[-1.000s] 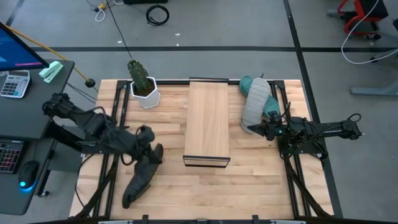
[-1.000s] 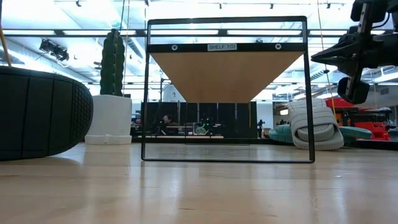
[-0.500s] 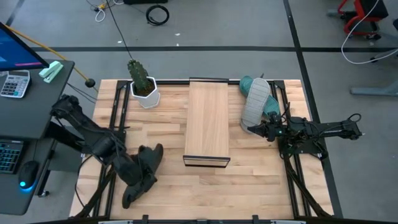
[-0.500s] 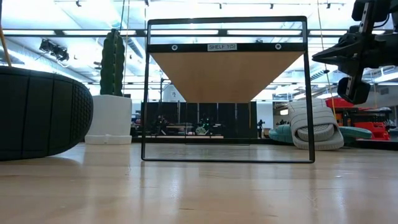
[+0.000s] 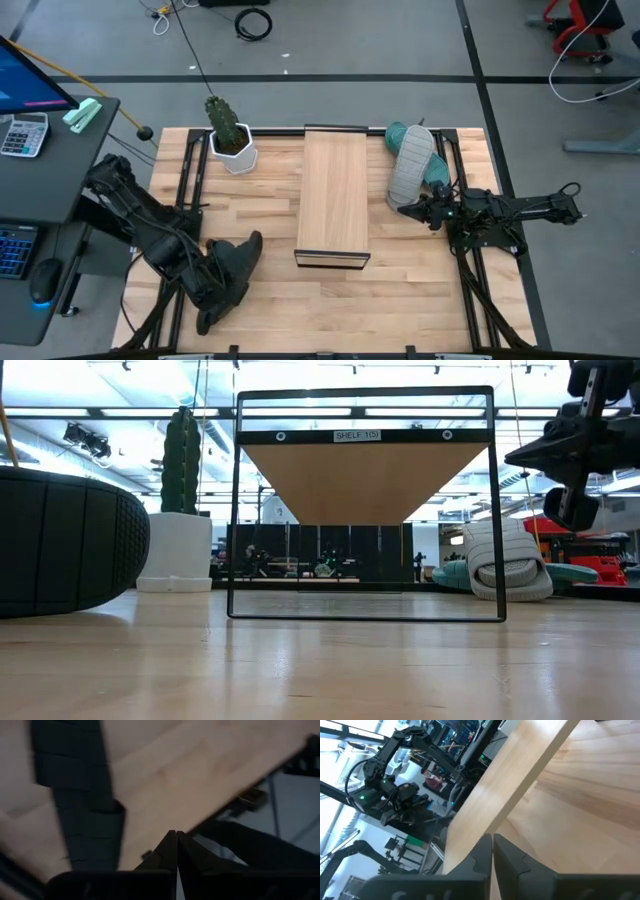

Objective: Pick and place slides into the shelf
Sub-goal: Put the black slides on the shelf

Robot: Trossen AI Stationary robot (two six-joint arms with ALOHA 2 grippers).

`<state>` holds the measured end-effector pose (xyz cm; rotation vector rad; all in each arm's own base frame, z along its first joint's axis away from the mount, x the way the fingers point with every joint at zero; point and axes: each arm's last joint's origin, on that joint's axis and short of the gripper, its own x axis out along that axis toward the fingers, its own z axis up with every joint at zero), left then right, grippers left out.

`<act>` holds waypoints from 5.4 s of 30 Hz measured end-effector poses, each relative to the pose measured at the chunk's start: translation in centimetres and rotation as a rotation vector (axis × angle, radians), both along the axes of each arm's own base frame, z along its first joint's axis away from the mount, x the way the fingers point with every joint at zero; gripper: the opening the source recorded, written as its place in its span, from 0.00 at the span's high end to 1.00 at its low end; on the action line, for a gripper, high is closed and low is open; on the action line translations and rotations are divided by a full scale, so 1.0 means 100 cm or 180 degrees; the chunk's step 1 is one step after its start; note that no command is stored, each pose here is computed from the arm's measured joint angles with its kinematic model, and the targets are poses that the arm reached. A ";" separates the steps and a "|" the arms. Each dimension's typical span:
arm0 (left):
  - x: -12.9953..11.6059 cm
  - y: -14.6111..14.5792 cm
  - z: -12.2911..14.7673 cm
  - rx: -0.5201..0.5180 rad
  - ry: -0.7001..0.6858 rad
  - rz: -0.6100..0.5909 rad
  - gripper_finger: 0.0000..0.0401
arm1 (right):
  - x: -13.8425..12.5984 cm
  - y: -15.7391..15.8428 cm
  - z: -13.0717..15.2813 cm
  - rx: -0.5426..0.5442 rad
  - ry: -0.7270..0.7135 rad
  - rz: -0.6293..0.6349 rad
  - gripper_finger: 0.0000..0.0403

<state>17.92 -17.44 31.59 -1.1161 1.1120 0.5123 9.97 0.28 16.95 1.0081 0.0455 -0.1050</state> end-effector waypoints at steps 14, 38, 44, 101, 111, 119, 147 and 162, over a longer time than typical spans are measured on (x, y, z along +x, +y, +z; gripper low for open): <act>-0.017 0.013 -0.007 0.0115 0.0912 0.0054 0.98 | 0.000 0.000 -0.001 0.0000 0.0017 0.0018 0.94; -0.007 0.008 -0.011 0.0222 0.0581 0.0243 0.17 | 0.000 0.001 0.000 0.0006 0.0016 0.0072 0.91; 0.005 -0.002 -0.028 0.0394 0.0752 0.0188 0.06 | 0.000 0.001 0.000 0.0007 0.0016 0.0078 0.88; 0.038 -0.009 -0.071 0.0383 0.1419 0.0155 0.00 | 0.000 0.001 -0.001 0.0032 0.0029 0.0124 0.76; 0.036 -0.009 -0.071 0.0374 0.1509 0.0160 0.00 | 0.000 0.001 -0.001 0.0015 0.0049 0.0125 0.75; 0.034 -0.007 -0.071 0.0415 0.1597 0.0171 0.00 | 0.000 0.001 -0.002 0.0016 0.0055 0.0125 0.75; 0.035 0.011 -0.127 0.0364 0.1611 0.0063 0.00 | 0.000 0.001 -0.002 0.0017 0.0055 0.0125 0.75; 0.035 0.012 -0.128 0.0332 0.1581 0.0079 0.37 | 0.000 0.001 -0.002 0.0014 0.0056 0.0124 0.75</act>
